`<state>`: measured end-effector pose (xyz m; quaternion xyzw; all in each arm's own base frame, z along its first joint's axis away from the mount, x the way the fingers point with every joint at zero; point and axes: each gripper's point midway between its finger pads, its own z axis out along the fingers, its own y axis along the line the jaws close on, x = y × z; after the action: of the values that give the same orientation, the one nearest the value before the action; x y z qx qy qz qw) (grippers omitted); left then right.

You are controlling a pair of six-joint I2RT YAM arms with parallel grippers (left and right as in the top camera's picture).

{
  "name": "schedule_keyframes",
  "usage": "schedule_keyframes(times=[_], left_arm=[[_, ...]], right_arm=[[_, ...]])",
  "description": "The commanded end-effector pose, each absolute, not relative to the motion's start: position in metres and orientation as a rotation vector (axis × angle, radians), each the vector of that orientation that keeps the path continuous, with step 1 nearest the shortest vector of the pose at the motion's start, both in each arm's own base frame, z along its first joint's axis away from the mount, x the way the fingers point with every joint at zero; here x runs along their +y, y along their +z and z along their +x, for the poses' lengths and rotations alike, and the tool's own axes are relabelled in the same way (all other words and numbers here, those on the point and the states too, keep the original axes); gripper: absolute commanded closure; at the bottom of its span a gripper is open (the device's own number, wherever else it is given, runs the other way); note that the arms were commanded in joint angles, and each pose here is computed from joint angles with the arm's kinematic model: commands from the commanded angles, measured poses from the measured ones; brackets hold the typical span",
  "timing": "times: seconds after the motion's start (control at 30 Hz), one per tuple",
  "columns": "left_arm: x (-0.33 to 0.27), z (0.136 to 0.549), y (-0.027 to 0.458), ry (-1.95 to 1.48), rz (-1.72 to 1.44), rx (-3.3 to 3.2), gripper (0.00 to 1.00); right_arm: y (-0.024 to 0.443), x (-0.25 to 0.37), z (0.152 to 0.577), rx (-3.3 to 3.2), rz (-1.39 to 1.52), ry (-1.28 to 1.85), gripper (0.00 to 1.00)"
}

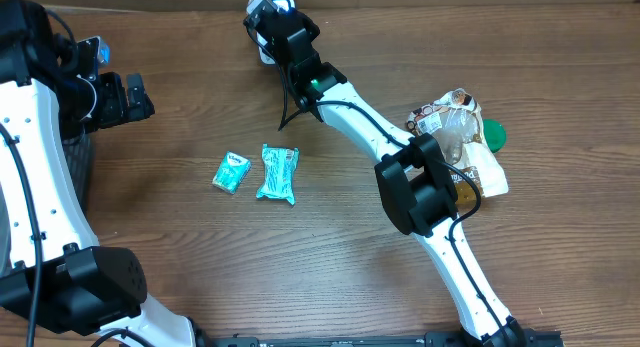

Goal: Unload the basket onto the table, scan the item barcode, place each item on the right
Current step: 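Hold the orange packet in front of the white scanner, then carry the orange packet right and lower it beside the pouch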

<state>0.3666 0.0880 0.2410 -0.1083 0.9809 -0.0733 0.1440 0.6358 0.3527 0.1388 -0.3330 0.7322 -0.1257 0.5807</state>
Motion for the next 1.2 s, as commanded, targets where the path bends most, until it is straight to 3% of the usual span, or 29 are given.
schedule_keyframes(times=[0.0,0.2,0.4,0.63,0.83,1.17], left_arm=[[0.09,0.367,0.244,-0.2,-0.294,2.819,0.0],[0.09,0.367,0.244,-0.201,-0.294,2.819,0.0],[0.09,0.367,0.244,-0.2,-0.294,2.819,0.0],[0.09,0.367,0.244,-0.2,-0.294,2.819,0.0],[0.09,0.367,0.244,-0.201,-0.294,2.819,0.0],[0.09,0.367,0.244,-0.2,-0.294,2.819,0.0]], right_arm=[[0.23,0.349,0.627,1.652,-0.626,-0.161,0.96],[0.286,0.338,0.599,1.739,-0.549,0.064,0.96],[0.339,0.318,0.544,1.897,-0.462,0.367,0.96],[0.36,0.255,0.47,2.181,-0.281,0.502,0.96],[0.336,0.202,0.414,2.46,-0.147,0.449,0.96],[0.215,0.149,0.373,2.9,0.015,0.179,0.96]])
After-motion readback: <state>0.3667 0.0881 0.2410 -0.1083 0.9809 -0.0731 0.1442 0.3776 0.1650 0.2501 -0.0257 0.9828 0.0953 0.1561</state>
